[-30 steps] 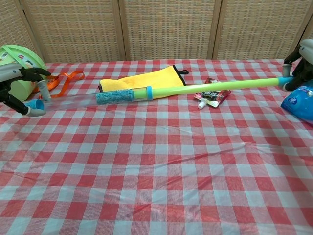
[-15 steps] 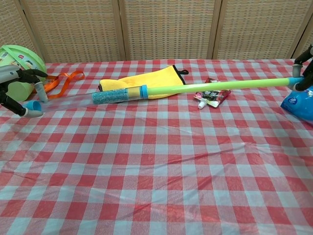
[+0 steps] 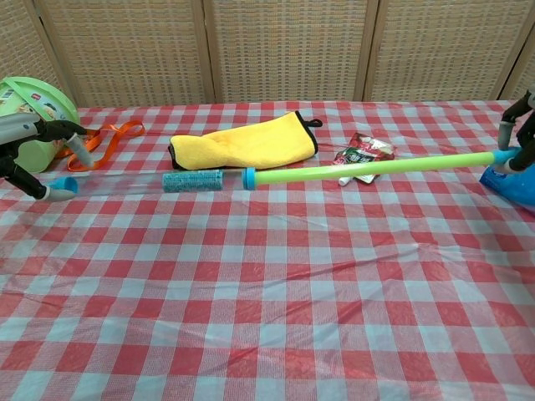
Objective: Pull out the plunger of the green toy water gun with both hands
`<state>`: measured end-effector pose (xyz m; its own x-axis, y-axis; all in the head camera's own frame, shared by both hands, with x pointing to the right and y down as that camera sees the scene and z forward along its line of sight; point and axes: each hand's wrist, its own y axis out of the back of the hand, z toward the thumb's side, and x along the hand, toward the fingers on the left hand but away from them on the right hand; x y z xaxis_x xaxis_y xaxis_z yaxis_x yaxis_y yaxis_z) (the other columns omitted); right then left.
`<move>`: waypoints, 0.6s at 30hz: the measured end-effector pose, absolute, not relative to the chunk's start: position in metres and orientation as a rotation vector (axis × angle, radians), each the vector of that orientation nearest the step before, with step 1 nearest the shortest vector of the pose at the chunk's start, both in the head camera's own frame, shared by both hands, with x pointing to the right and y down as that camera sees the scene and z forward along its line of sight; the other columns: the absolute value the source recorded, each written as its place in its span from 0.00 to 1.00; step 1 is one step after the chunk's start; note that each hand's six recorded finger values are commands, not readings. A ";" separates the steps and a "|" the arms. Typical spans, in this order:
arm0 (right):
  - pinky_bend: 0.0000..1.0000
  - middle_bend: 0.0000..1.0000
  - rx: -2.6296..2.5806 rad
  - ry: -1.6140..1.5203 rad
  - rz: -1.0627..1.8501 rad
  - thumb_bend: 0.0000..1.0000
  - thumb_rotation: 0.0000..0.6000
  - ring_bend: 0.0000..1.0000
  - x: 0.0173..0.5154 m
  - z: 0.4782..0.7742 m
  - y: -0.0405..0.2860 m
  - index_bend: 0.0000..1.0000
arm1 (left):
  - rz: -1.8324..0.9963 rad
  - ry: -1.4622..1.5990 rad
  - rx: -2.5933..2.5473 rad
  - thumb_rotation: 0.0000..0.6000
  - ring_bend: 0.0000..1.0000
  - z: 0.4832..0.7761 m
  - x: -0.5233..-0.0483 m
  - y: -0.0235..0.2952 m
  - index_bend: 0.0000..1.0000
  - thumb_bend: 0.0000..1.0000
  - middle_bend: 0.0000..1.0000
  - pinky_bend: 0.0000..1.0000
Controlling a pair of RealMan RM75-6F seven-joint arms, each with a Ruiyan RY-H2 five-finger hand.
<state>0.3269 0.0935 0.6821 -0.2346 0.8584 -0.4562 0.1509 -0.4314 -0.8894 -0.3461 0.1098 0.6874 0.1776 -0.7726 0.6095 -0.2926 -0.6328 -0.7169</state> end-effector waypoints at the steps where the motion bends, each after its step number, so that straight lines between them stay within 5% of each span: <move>1: 0.28 0.31 -1.497 -1.209 1.739 0.24 1.00 0.31 0.327 0.684 0.096 0.22 | -1.453 1.001 -2.025 1.00 0.00 0.687 -0.345 0.110 0.03 0.20 0.00 0.00; 6: 0.11 0.03 -1.516 -1.182 1.772 0.20 1.00 0.02 0.328 0.687 0.102 0.08 | -1.431 0.981 -2.033 1.00 0.00 0.683 -0.338 0.110 0.00 0.19 0.00 0.00; 18: 0.01 0.00 -1.531 -1.215 1.684 0.20 1.00 0.00 0.331 0.668 0.107 0.06 | -1.344 1.135 -1.977 1.00 0.00 0.653 -0.353 0.118 0.00 0.19 0.00 0.00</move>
<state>0.3311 0.1068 0.6681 -0.1961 0.8635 -0.4646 0.1685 -0.4371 -0.8835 -0.3535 0.1182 0.6532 0.1690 -0.8437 0.5096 -0.3613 -0.5341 -0.7644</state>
